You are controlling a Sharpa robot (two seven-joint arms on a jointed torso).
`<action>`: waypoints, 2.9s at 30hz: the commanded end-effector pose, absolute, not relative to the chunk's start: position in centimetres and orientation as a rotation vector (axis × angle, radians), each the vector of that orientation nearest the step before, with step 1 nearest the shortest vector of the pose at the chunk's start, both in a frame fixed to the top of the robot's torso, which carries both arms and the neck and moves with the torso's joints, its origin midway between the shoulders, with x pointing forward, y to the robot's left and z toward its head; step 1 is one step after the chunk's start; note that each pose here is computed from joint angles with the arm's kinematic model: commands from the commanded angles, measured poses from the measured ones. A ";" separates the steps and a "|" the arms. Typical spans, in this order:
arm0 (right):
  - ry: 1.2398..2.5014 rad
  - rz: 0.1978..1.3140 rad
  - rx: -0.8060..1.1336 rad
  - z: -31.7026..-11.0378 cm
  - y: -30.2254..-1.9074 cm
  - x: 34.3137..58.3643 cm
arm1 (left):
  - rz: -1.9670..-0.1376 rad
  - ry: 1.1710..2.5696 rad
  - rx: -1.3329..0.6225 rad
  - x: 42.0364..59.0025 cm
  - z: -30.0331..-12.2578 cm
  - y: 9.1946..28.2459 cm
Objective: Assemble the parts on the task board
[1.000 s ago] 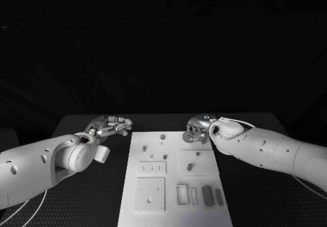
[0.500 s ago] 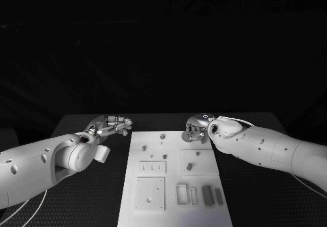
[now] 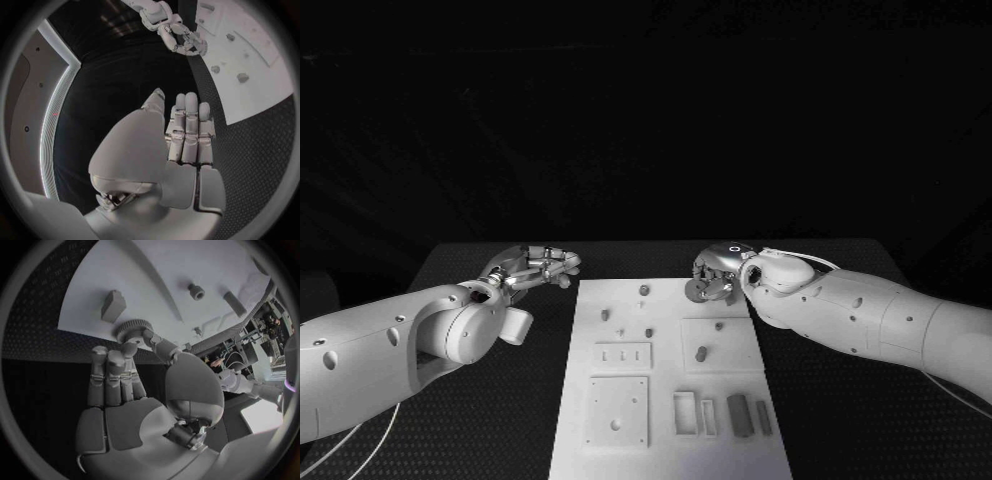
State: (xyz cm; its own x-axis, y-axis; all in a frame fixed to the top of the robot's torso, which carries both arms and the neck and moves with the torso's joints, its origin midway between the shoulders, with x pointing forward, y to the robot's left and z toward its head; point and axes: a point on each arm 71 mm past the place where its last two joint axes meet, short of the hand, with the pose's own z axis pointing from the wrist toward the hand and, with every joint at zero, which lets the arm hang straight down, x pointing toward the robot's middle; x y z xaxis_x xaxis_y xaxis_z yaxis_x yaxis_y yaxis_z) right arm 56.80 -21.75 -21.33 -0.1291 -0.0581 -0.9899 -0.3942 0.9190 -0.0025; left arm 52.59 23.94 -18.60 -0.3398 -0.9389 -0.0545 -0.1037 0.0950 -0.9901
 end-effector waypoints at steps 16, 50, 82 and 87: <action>1.560 0.299 -0.435 -19.6 -18.6 55.8 | -1.353 1.579 -1.053 52.6 -18.4 23.8; 1.469 0.425 -0.535 -20.8 -10.3 53.3 | -1.354 1.580 -1.050 52.8 -18.5 23.6; 1.529 0.399 -0.562 -22.4 -9.8 53.9 | -1.357 1.583 -1.049 52.9 -18.5 23.5; 1.544 0.401 -0.572 -22.6 -9.7 53.8 | -1.358 1.584 -1.048 52.9 -18.5 23.4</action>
State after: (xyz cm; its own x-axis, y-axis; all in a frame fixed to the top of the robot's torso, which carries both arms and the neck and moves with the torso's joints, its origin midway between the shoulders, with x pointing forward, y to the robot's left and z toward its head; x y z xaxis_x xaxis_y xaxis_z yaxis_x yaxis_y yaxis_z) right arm 53.89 -9.72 -22.10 0.0351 -0.0792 -0.9962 -0.5687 0.8181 -0.0851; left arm 52.89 23.65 -18.66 -0.3395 -0.9389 -0.0569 -0.1017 0.0967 -0.9901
